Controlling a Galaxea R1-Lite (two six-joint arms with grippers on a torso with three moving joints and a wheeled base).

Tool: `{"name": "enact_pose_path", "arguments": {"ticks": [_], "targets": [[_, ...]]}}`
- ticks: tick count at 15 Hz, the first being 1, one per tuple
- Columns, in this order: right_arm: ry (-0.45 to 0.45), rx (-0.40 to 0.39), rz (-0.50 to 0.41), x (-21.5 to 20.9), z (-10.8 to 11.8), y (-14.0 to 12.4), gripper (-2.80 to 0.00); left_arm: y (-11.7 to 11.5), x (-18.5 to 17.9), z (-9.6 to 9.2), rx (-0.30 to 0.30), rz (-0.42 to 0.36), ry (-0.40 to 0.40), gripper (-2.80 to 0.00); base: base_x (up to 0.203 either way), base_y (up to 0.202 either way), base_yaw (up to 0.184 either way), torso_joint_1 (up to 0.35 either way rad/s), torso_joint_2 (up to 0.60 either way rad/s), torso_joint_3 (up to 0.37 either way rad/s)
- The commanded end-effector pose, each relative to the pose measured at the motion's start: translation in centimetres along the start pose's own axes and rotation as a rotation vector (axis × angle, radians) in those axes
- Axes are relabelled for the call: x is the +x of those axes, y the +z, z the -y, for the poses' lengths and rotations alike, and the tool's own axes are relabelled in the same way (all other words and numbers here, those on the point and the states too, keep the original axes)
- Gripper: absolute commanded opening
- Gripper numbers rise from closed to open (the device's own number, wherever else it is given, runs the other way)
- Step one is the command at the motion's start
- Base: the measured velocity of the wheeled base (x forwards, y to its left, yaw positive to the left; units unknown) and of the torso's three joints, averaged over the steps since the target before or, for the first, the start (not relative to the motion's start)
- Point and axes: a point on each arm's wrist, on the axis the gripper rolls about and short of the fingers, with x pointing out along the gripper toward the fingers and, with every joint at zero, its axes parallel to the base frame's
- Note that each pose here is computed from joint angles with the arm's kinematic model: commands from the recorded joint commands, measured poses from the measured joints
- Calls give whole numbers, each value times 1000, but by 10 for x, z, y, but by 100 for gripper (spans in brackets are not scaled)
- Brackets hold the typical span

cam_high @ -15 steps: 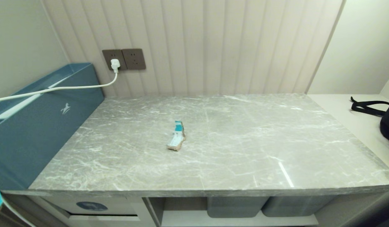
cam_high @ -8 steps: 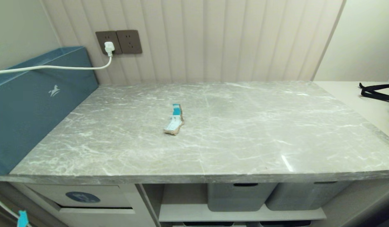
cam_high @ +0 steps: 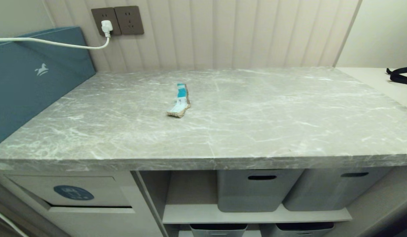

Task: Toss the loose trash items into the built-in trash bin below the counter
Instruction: Put the garbage in the trash can

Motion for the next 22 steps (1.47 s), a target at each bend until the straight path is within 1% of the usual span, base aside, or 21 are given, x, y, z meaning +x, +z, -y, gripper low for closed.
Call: {"name": "enact_pose_path", "arguments": {"ticks": [1, 2, 5, 7, 10, 13, 17, 20, 22], "targets": [[0, 1, -1, 0, 0, 0, -280, 1, 7, 0, 2, -45, 24, -280, 0, 0, 0, -193, 471, 275], [0, 1, -1, 0, 0, 0, -280, 1, 9, 0, 4, -51, 40, -280, 0, 0, 0, -193, 481, 286], [0, 1, -2, 0, 0, 0, -280, 0, 13, 0, 6, -67, 46, -280, 0, 0, 0, -176, 470, 292], [0, 1, -2, 0, 0, 0, -280, 1, 16, 1, 4, -48, 42, -280, 0, 0, 0, -161, 458, 290], [0, 1, -1, 0, 0, 0, -280, 7, 25, 2, 0, 1, 36, -280, 0, 0, 0, -145, 452, 302], [0, 1, -1, 0, 0, 0, -280, 10, 31, 3, -4, 10, 61, -280, 0, 0, 0, -88, 368, 270], [0, 1, -1, 0, 0, 0, -280, 17, 34, 4, -6, 44, 58, -280, 0, 0, 0, -17, 75, 58], [1, 1, -1, 0, 0, 0, -280, 21, 39, 4, -4, 66, 126, -280, 0, 0, 0, 0, 0, 0], [0, 7, -3, 0, 0, -1, -280, 21, 39, 4, 10, 73, 129, -280, 0, 0, 0, 0, 0, 0]]}}
